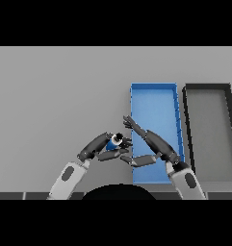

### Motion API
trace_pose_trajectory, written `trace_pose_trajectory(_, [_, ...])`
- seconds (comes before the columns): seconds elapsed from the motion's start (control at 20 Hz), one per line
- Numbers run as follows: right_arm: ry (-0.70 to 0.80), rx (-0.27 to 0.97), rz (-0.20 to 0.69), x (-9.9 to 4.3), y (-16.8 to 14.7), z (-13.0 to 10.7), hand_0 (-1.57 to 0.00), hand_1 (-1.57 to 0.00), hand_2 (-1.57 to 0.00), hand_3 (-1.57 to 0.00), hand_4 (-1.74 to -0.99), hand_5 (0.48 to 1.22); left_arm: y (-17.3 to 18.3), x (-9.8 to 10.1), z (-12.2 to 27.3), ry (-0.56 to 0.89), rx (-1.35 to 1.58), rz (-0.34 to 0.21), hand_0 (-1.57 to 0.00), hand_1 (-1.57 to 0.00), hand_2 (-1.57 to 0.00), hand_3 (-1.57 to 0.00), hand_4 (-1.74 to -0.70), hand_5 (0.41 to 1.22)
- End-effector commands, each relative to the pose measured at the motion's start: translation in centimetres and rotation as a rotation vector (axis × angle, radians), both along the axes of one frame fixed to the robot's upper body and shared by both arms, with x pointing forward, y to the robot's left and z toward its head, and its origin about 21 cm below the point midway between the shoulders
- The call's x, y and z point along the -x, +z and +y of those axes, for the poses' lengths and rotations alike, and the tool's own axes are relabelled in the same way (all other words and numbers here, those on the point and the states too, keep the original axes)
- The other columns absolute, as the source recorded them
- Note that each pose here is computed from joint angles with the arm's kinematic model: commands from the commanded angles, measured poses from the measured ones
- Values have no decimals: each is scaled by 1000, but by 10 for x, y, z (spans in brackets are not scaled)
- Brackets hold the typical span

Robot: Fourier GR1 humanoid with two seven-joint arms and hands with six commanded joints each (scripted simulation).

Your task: Pick up the blue pipe and place it into the blue bin.

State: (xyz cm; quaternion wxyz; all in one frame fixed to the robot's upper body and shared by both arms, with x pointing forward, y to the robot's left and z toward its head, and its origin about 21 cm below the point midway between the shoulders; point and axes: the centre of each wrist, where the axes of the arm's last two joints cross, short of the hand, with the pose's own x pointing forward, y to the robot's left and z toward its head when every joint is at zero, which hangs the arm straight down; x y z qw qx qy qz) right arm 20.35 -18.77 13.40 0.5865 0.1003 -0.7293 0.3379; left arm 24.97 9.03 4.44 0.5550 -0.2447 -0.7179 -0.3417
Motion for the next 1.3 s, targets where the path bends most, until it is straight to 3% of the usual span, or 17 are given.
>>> trace_pose_trajectory(0.0, [24,7,-13,-4,4,3,1,1,1,1,-1220,525,2,0,1,3,7,-8,-1571,-1571,-1571,-1571,-1476,1221])
trace_pose_trajectory(0.4, [193,19,-34,-25,29,49,1,1,-1,1,-1208,512,-1,-4,-1,-48,30,40,-1571,-1571,-1571,-1571,-1459,1221])
trace_pose_trajectory(0.55, [227,34,-19,-33,31,55,-24,-108,-130,-49,-1222,517,-4,-4,5,-52,43,16,-1571,-1571,-1571,-1571,-1460,1221])
trace_pose_trajectory(0.6, [238,42,-13,-38,34,59,-166,-241,-249,-143,-1255,519,-2,-6,4,-37,15,31,-1571,-1571,-1571,-1571,-1515,1221])
trace_pose_trajectory(0.65, [247,50,-6,-40,31,58,-398,-437,-428,-307,-1303,520,-2,-5,3,-29,7,50,-1571,-1571,-1541,-1304,-1560,1221])
trace_pose_trajectory(0.7, [251,49,-18,-43,31,64,-630,-652,-657,-504,-1383,523,-2,-4,-1,-29,7,68,-1571,-1571,-1528,-1139,-1596,1221])
trace_pose_trajectory(0.75, [254,52,-28,-44,30,66,-818,-836,-840,-662,-1446,527,-1,-4,1,-17,-4,63,-1571,-1571,-1537,-1163,-1625,1221])
trace_pose_trajectory(0.85, [275,17,-32,-44,30,71,-1089,-1101,-1103,-896,-1537,600,0,-6,3,-25,28,38,-1571,-1571,-1549,-1228,-1667,1221])
trace_pose_trajectory(0.95, [284,-50,-15,-41,25,70,-1263,-1270,-1271,-1139,-1495,781,1,-3,3,-34,34,41,-1571,-1571,-1557,-1307,-1694,1221])
trace_pose_trajectory(1.1, [278,-36,-54,-39,27,74,-1413,-1417,-1418,-1350,-1474,996,-1,-5,-2,-37,61,11,-1571,-1571,-1549,-1372,-1717,1221])
trace_pose_trajectory(1.25, [293,-35,-79,-35,25,79,-1490,-1492,-1492,-1458,-1485,1106,1,-6,-1,-41,59,2,-1571,-1571,-1551,-1417,-1729,1221])
